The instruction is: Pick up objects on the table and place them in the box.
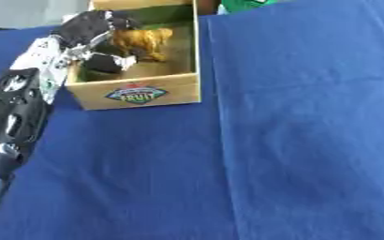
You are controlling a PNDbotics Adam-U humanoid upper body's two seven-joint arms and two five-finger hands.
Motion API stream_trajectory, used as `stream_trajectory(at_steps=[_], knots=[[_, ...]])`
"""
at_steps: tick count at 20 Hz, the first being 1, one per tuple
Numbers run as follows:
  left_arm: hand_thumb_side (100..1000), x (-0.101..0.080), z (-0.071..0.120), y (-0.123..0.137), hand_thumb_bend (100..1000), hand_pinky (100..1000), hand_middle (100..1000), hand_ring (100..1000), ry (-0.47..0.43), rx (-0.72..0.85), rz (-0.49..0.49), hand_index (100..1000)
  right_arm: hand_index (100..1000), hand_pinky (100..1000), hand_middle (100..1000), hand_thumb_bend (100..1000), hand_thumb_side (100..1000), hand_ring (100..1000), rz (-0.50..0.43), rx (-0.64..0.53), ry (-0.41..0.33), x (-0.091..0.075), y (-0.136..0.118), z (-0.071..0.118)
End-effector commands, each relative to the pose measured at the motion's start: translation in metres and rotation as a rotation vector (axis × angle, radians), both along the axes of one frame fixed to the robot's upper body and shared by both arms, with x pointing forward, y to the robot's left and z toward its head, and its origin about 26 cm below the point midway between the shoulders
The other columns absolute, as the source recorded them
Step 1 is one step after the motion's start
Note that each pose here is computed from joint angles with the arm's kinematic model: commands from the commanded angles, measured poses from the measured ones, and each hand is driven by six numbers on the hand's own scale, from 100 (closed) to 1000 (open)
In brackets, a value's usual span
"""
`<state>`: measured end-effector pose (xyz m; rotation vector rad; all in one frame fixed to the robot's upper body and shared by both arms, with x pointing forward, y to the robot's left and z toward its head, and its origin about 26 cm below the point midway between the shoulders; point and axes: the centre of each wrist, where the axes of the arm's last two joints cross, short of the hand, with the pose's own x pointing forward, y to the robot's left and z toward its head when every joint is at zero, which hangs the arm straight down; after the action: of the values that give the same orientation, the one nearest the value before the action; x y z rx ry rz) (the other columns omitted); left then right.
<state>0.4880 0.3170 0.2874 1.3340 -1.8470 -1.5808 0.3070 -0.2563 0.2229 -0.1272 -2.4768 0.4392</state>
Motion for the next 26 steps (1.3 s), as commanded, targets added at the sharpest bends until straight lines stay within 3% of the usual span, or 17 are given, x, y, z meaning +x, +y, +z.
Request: stream_trajectory(at_steps=[1, 9, 13, 14, 15, 17, 20, 26], knots=[[893, -0.004, 0.020, 0.002, 495, 552, 703, 734, -0.072, -0.014, 0.005, 903, 849, 810, 657, 100, 884, 660, 0.007, -0.005, -0.021, -0.003, -0.001, 0.006], [870, -0.012, 0.039, -0.002, 430, 527, 653, 688, -0.237, -0.176, -0.066, 870, 850, 810, 657, 100, 882, 661, -0.005, 0.004, 0.000, -0.004, -0.003, 0.001], [809, -0.022, 0.056, -0.007, 281, 512, 590, 634, -0.357, -0.281, -0.118, 823, 850, 810, 657, 100, 882, 661, -0.019, 0.014, 0.018, -0.006, -0.006, -0.004], [1000, -0.025, 0.061, -0.010, 214, 508, 579, 624, -0.391, -0.311, -0.136, 813, 849, 809, 657, 100, 883, 661, -0.023, 0.016, 0.022, -0.006, -0.006, -0.005], [766, -0.029, 0.065, -0.012, 185, 504, 571, 617, -0.423, -0.340, -0.153, 805, 849, 809, 657, 100, 885, 661, -0.027, 0.018, 0.024, -0.006, -0.007, -0.006], [720, -0.036, 0.073, -0.014, 117, 489, 554, 599, -0.488, -0.404, -0.177, 783, 848, 808, 656, 100, 887, 661, -0.034, 0.024, 0.028, -0.007, -0.009, -0.007], [683, -0.047, 0.077, -0.018, 100, 482, 549, 592, -0.559, -0.465, -0.225, 772, 847, 808, 656, 100, 886, 662, -0.045, 0.036, 0.034, -0.007, -0.011, -0.009], [601, -0.065, 0.066, -0.024, 100, 441, 513, 547, -0.643, -0.581, -0.289, 727, 846, 806, 656, 100, 889, 662, -0.056, 0.062, 0.051, -0.008, -0.013, -0.014]])
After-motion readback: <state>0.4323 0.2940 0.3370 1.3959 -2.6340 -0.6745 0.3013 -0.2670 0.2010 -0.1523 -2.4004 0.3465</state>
